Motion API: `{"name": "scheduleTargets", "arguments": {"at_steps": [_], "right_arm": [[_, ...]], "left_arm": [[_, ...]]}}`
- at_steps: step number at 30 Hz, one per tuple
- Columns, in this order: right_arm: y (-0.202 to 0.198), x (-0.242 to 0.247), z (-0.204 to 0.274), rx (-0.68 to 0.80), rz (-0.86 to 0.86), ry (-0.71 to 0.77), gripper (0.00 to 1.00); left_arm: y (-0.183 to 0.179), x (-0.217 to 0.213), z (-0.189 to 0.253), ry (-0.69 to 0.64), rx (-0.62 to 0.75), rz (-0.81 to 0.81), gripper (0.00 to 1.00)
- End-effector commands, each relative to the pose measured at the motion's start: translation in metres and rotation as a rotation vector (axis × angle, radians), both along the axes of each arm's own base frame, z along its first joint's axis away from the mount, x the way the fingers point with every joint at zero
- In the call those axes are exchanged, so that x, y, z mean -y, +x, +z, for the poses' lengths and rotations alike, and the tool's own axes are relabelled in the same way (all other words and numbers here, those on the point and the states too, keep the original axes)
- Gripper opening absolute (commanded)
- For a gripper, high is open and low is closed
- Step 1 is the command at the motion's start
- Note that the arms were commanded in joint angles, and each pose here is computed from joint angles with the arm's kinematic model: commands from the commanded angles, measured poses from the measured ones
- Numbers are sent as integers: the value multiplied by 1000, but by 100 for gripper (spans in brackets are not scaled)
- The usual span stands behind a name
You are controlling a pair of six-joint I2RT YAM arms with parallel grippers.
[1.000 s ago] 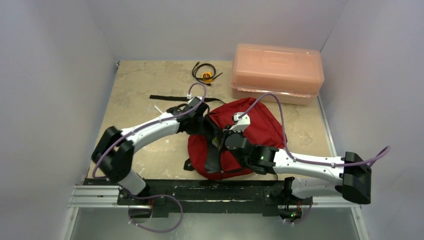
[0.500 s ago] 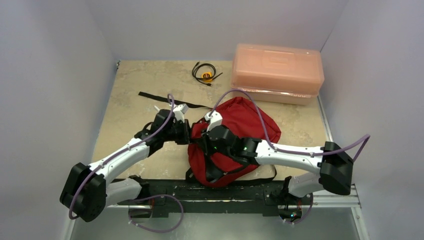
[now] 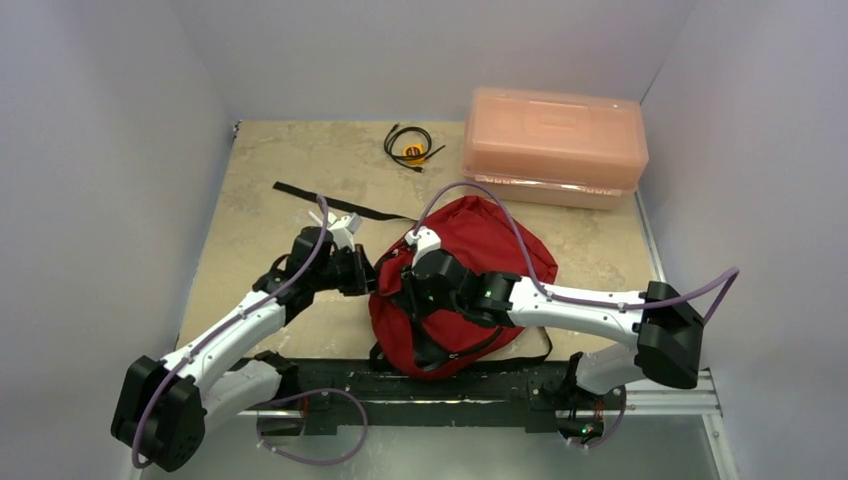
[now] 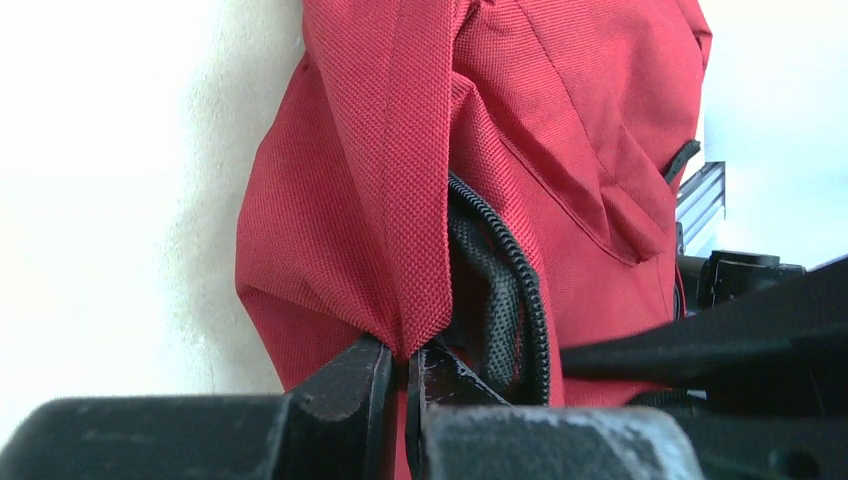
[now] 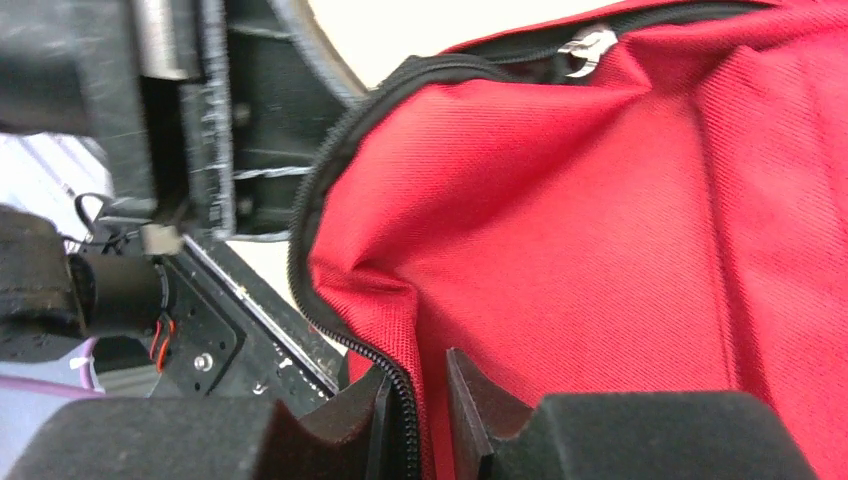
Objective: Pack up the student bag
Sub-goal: Adjust the student bag at the center of the board.
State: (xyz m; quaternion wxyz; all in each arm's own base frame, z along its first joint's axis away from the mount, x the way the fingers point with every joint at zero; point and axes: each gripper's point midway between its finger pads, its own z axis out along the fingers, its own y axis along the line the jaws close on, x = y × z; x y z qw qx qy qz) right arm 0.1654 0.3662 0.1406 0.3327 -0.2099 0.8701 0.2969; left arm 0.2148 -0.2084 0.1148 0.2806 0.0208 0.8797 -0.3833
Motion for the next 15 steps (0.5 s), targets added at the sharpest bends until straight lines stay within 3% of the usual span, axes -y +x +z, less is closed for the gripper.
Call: {"name": "scheduleTargets", "arguments": {"at_steps": [1, 3, 5, 9, 10, 13, 15], "right_arm": [[13, 19, 11, 31, -139, 31, 21], [11, 16, 26, 22, -146, 129, 11], [8, 15, 44, 4, -159, 260, 2], [5, 15, 63, -23, -194, 428, 0], [6, 16, 65, -25, -203, 439, 0], [7, 14, 65, -20, -201, 440, 0], [8, 13, 64, -10, -198, 434, 0]], "left_arm": [[-6, -4, 17, -3, 27, -13, 0], [-8, -9, 12, 27, 21, 3, 0], [-9, -16, 5, 60, -4, 35, 9], [-20, -20, -4, 45, -90, 84, 39], [-25, -19, -2, 21, -104, 93, 44], [-42, -23, 3, -35, -153, 151, 77], [-53, -31, 4, -39, -205, 220, 87]]}}
